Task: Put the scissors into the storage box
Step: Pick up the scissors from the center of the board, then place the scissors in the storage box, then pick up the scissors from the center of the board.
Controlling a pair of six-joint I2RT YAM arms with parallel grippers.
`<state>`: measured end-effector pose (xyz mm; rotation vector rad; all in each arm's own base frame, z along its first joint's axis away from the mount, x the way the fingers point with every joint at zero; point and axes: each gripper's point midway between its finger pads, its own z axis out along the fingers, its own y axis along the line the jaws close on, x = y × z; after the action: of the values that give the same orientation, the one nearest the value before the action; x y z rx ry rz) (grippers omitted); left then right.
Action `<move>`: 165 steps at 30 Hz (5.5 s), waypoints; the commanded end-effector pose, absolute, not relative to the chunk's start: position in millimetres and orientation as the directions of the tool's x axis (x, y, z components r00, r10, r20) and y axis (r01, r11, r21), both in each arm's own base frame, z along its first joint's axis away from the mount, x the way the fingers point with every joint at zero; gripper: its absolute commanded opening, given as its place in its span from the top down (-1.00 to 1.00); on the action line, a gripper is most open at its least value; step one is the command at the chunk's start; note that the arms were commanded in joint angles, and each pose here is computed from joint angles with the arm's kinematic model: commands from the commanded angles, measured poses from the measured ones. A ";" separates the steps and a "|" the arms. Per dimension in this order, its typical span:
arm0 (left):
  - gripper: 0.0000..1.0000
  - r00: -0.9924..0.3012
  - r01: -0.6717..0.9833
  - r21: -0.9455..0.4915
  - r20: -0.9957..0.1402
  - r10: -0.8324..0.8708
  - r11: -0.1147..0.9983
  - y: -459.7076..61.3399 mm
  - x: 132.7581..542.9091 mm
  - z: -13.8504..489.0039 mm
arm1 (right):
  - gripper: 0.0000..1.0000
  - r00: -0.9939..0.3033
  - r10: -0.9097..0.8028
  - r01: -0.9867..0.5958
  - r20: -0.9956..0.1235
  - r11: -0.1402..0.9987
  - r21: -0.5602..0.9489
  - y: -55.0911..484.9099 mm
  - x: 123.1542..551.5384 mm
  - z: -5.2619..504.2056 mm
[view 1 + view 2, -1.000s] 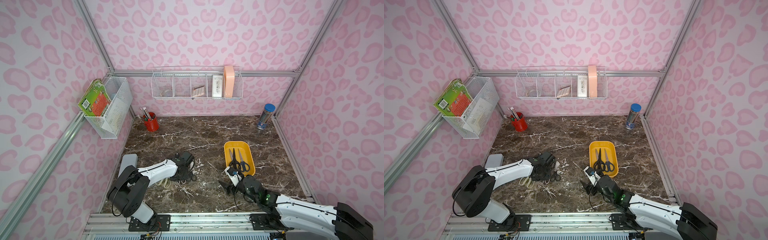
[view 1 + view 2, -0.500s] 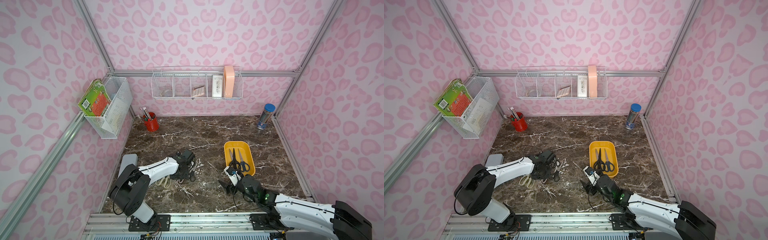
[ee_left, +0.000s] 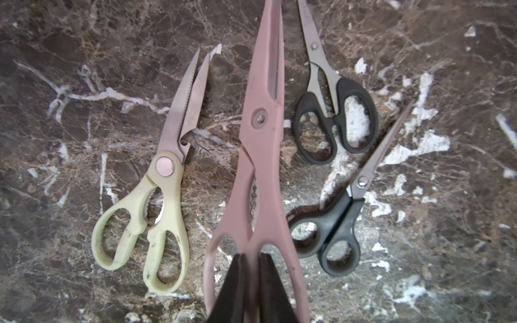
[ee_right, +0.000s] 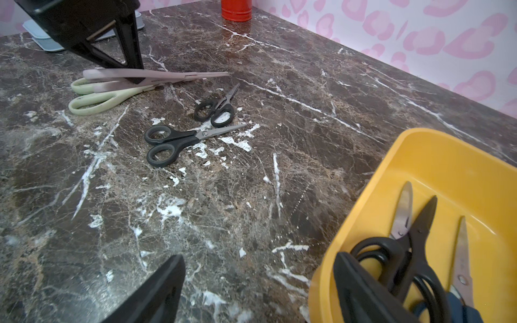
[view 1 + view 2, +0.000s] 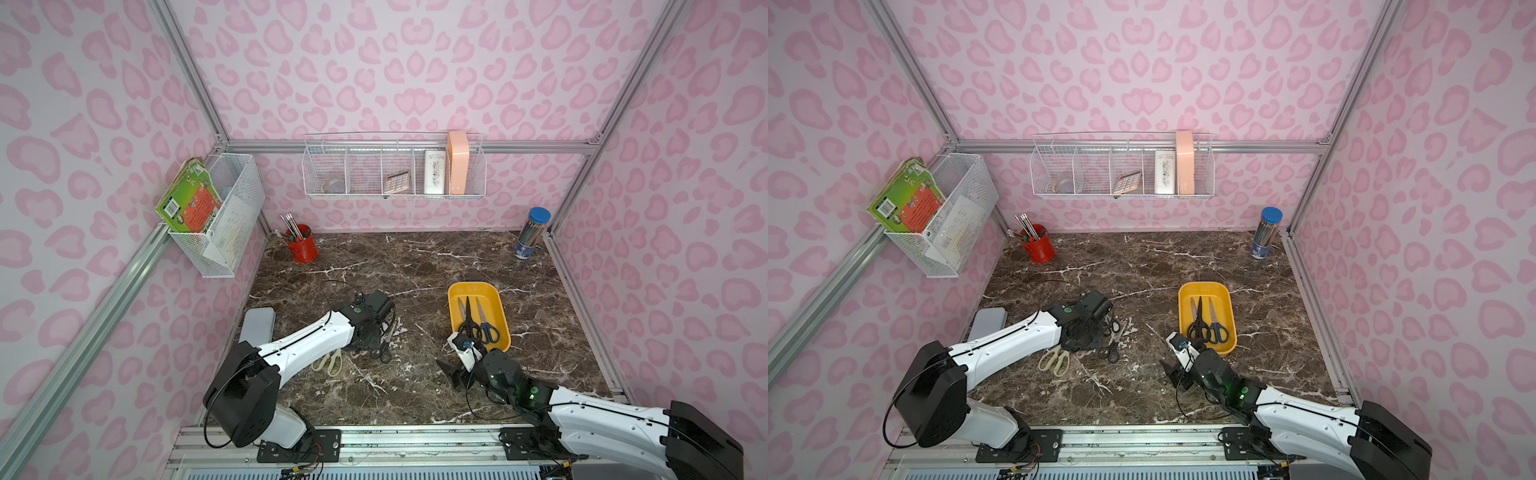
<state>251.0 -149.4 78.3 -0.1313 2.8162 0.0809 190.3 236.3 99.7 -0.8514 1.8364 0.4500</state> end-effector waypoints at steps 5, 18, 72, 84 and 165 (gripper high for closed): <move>0.74 -0.935 -0.069 0.087 -0.353 -0.034 0.994 -153.3 252.2 100.1 | -0.71 -0.215 -0.322 -0.722 -0.922 0.688 -0.072 238.0 191.8 108.6; 0.76 -0.913 0.067 -0.075 -0.407 0.031 0.995 -234.6 274.9 140.1 | -0.70 -0.138 -0.152 -0.604 -0.979 0.796 -0.039 202.1 197.5 150.0; -0.08 -0.868 0.129 -0.180 -0.495 0.024 0.975 -248.8 301.5 150.4 | -0.60 -0.354 -0.076 -0.538 -0.932 0.832 0.137 179.8 231.3 158.2; 0.00 -0.963 0.126 -0.072 -0.249 0.104 0.989 -201.1 270.7 75.6 | -0.66 -0.256 -0.097 -0.682 -0.962 0.723 0.109 201.0 191.9 135.5; 1.00 -0.884 0.275 -0.141 -0.426 0.193 0.951 -327.9 261.8 184.2 | -0.94 -0.290 0.039 -0.076 -0.956 0.995 0.064 95.8 328.4 261.3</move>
<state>262.6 -312.4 181.4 0.3505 2.6765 -0.2327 328.4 108.0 262.3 -0.0569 1.8694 0.1859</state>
